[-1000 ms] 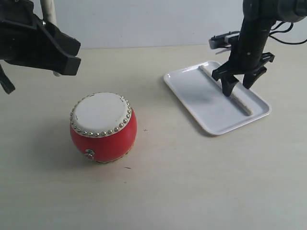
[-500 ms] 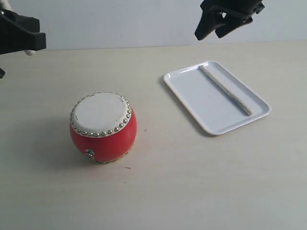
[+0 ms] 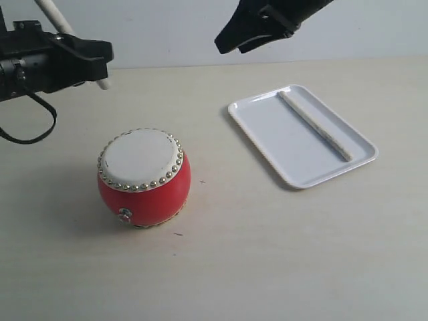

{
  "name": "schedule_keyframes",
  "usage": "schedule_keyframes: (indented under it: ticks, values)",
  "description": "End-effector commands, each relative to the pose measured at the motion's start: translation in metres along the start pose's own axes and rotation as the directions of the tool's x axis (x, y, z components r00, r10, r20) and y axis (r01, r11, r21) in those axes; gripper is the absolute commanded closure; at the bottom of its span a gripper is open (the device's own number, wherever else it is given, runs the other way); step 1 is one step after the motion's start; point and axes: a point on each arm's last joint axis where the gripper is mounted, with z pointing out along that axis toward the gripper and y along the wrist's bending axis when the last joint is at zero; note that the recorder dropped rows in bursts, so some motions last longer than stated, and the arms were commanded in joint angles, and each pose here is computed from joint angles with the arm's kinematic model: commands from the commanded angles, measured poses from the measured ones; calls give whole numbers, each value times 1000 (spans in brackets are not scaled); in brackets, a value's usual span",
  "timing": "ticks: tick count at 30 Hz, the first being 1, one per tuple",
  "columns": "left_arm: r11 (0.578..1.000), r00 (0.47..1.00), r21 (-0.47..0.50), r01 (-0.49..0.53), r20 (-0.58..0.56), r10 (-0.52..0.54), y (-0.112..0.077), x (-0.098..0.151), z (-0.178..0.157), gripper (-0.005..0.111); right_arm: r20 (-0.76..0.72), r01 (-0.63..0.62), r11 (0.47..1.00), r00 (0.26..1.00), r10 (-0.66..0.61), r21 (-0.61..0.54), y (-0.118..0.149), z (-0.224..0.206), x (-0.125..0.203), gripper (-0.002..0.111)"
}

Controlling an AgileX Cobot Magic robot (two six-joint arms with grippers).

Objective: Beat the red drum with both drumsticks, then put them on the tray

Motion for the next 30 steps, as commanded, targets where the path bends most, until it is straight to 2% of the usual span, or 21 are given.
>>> schedule_keyframes:
  ticks: [1, 6, 15, 23, 28, 30]
  values:
    - [932, 997, 355, 69, -46, -57, -7, 0, 7, 107, 97, 78, 992, 993, -68, -102, 18, 8, -11, 44]
    - [876, 991, 467, 117, -115, -72, 6, 6, 14, 107, 143, 175, 976, 977, -156, -132, 27, 13, -16, 44]
    - [798, 969, 584, 149, -247, 0, 7, 15, 29, 107, 196, 292, 939, 947, -255, -184, 49, 27, -23, 45]
    - [769, 966, 620, 156, -258, 12, 6, 15, 31, 107, 242, 382, 891, 914, -326, -244, 83, 42, -30, 48]
    - [733, 968, 659, 169, -250, 2, 2, 13, 28, 107, 241, 412, 872, 903, -355, -262, 96, 49, -31, 48]
    - [733, 968, 659, 169, -250, 2, 2, 13, 28, 107, 243, 421, 867, 900, -362, -265, 98, 51, -31, 49]
